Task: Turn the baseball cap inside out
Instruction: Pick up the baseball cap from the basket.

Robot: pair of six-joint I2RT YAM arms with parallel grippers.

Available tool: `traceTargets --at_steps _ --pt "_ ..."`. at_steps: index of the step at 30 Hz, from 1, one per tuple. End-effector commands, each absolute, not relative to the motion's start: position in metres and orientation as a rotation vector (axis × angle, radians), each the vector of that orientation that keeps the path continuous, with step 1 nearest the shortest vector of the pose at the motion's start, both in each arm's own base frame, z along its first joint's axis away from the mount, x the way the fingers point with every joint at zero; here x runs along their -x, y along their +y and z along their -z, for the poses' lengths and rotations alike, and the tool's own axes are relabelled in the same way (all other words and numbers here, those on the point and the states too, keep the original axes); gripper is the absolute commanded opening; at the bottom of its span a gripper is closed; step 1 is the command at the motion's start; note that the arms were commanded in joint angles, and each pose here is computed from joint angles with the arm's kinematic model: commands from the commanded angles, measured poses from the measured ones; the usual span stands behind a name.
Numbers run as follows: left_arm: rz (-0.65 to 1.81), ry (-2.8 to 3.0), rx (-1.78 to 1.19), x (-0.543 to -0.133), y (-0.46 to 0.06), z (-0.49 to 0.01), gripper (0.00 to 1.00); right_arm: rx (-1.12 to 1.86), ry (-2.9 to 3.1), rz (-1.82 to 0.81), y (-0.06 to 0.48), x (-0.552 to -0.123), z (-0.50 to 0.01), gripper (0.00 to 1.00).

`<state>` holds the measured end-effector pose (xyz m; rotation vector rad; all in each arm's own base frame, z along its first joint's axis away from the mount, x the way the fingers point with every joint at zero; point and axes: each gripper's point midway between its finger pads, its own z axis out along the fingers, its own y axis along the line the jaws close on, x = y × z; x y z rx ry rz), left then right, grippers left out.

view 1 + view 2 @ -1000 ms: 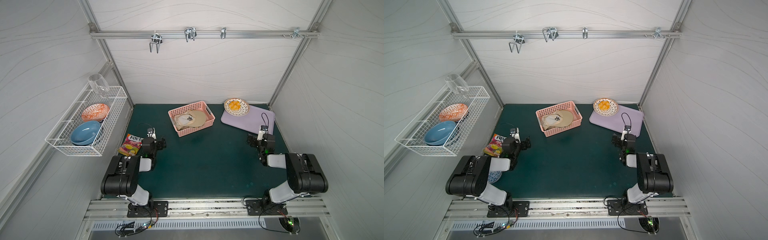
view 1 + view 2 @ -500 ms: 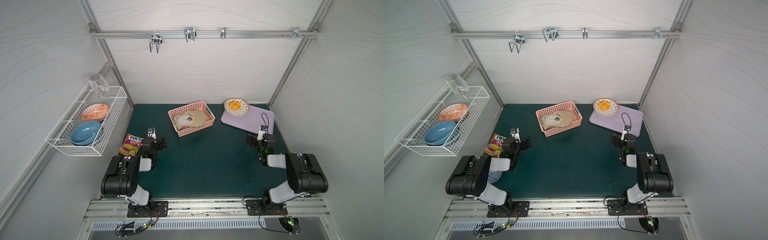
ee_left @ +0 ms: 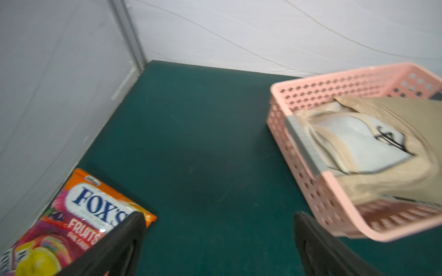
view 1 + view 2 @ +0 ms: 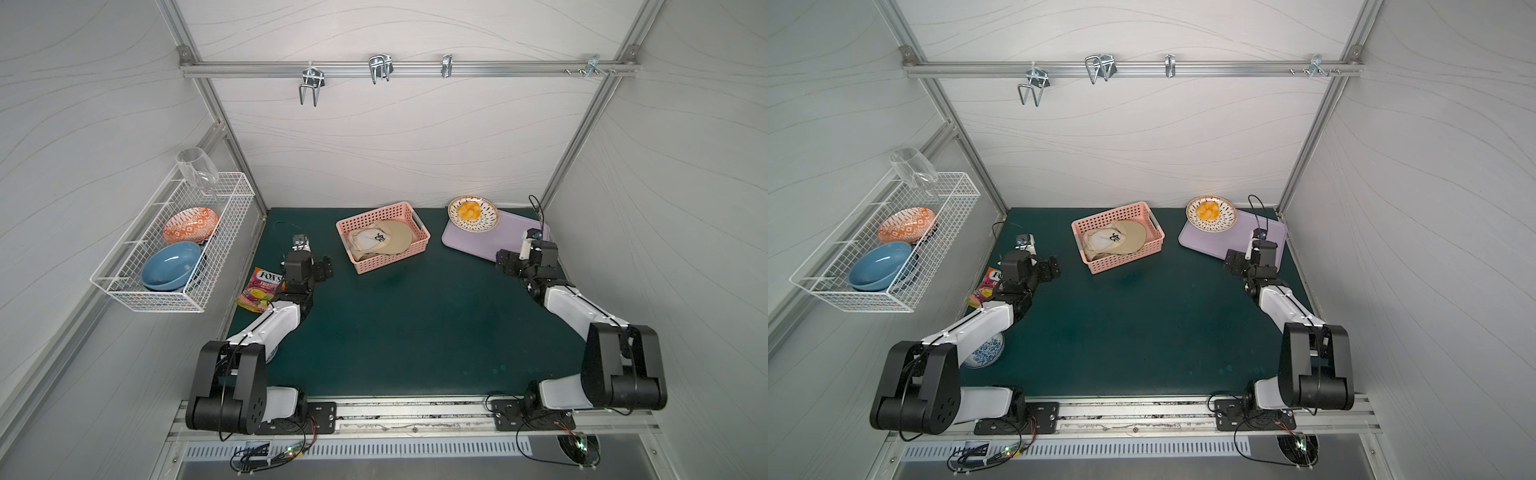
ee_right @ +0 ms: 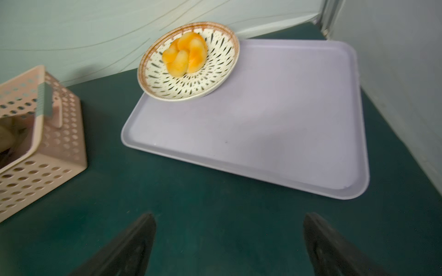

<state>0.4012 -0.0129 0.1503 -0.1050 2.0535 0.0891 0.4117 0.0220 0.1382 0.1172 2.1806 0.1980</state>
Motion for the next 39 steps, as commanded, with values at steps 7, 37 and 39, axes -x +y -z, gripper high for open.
traceTargets --at_steps 7,37,39 --pt "-0.104 2.008 -0.871 -0.392 -0.184 -0.139 0.90 0.060 2.343 -0.541 0.094 -0.368 -0.140 0.99" --pt "-0.156 1.856 -1.086 -0.460 -0.257 -0.125 0.73 0.116 2.384 -0.614 0.118 -0.355 -0.127 0.99" --pt "-0.150 1.854 -1.093 -0.465 -0.261 -0.125 0.72 0.117 2.386 -0.611 0.118 -0.355 -0.126 0.99"
